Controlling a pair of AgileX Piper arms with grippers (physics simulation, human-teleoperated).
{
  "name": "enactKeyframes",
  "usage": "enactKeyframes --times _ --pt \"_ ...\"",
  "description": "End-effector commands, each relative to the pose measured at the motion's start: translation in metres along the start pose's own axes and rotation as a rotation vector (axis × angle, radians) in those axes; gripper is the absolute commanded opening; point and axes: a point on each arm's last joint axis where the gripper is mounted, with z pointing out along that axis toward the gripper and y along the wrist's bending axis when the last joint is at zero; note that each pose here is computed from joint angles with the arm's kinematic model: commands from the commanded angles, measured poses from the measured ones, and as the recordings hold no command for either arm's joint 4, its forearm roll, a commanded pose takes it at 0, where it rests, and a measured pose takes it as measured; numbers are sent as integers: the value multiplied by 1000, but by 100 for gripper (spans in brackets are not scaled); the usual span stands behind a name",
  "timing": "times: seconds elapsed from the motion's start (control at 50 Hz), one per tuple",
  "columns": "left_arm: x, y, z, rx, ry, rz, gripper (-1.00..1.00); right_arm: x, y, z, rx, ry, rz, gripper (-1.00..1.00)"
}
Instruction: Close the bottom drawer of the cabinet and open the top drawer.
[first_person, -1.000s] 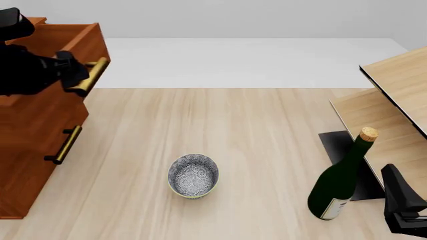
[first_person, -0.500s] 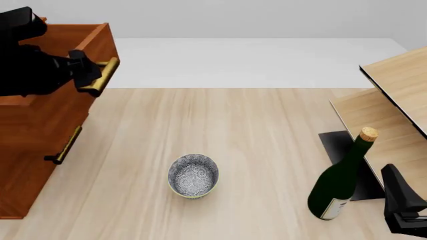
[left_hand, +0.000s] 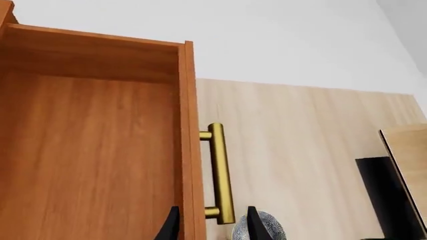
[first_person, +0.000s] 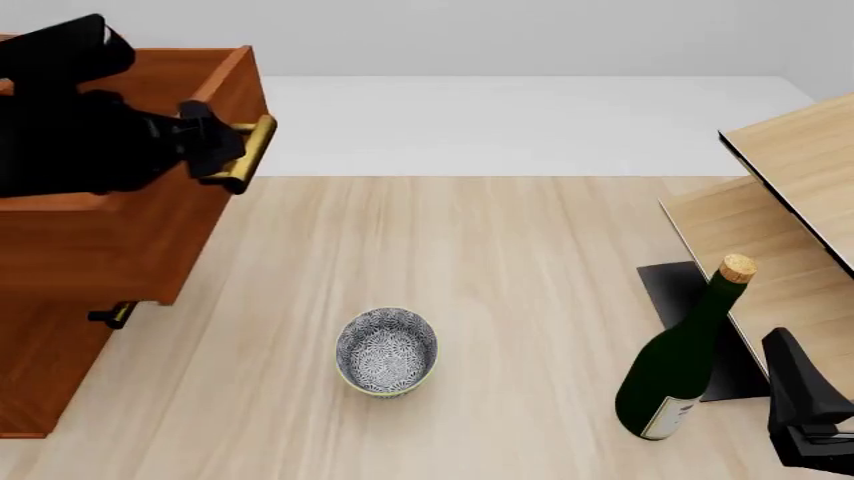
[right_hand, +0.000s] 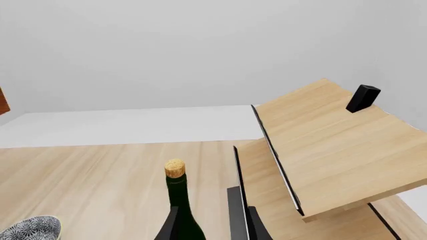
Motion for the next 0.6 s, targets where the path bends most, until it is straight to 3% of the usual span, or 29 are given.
enactKeyframes --times 0.02,0.6 --pt "28 -10 22 45 126 2 100 0 0 0 0 0 1 100" --pt "39 -36 15 145 131 -4 100 0 0 0 0 -1 1 100"
